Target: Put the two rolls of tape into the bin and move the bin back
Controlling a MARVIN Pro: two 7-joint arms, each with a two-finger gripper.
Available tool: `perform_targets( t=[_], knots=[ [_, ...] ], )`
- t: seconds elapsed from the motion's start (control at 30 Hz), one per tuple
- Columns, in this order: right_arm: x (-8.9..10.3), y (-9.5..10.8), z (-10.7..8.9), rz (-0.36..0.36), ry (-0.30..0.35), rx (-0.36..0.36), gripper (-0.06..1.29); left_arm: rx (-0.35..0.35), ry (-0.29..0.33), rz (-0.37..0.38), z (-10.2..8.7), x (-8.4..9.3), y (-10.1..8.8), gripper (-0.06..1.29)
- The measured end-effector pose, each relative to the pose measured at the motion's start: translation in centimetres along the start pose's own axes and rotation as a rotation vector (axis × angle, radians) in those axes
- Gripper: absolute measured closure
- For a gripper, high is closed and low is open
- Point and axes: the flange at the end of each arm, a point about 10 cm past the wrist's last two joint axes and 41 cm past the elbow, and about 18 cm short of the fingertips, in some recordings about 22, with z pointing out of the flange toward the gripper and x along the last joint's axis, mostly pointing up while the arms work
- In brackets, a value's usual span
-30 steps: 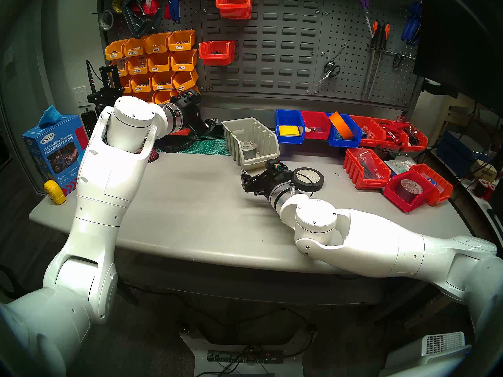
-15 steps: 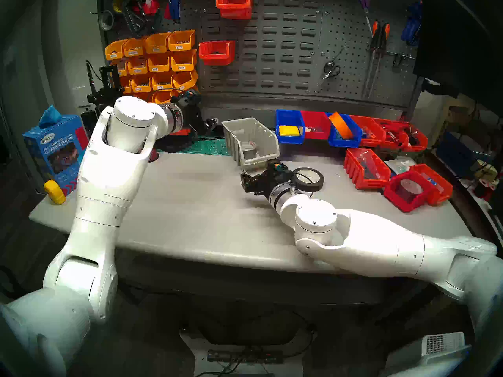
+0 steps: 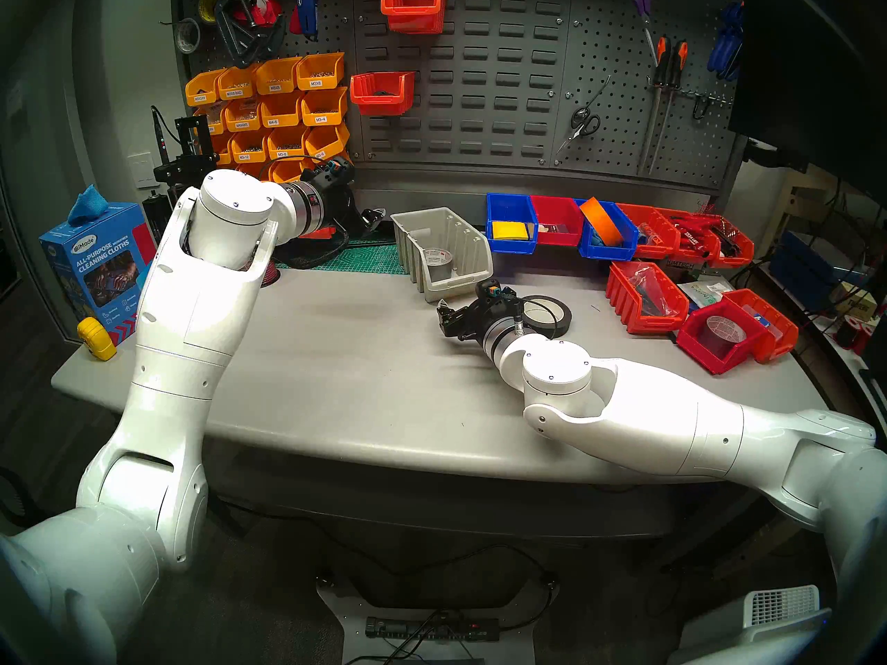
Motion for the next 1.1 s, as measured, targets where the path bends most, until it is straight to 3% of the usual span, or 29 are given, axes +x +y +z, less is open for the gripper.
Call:
perform_targets(
  t=[0.63, 1.1],
  knots=[
    [1.4, 1.8, -3.8, -0.088, -0.104, -0.028, -0.01, 0.0, 0.001, 0.0, 0.0, 0.0, 0.0, 0.0],
    [1.6, 5.2, -6.2, -0.149, -0.175, -0.011, -0.01, 0.0, 0.002, 0.0, 0.0, 0.0, 0.0, 0.0]
  ],
)
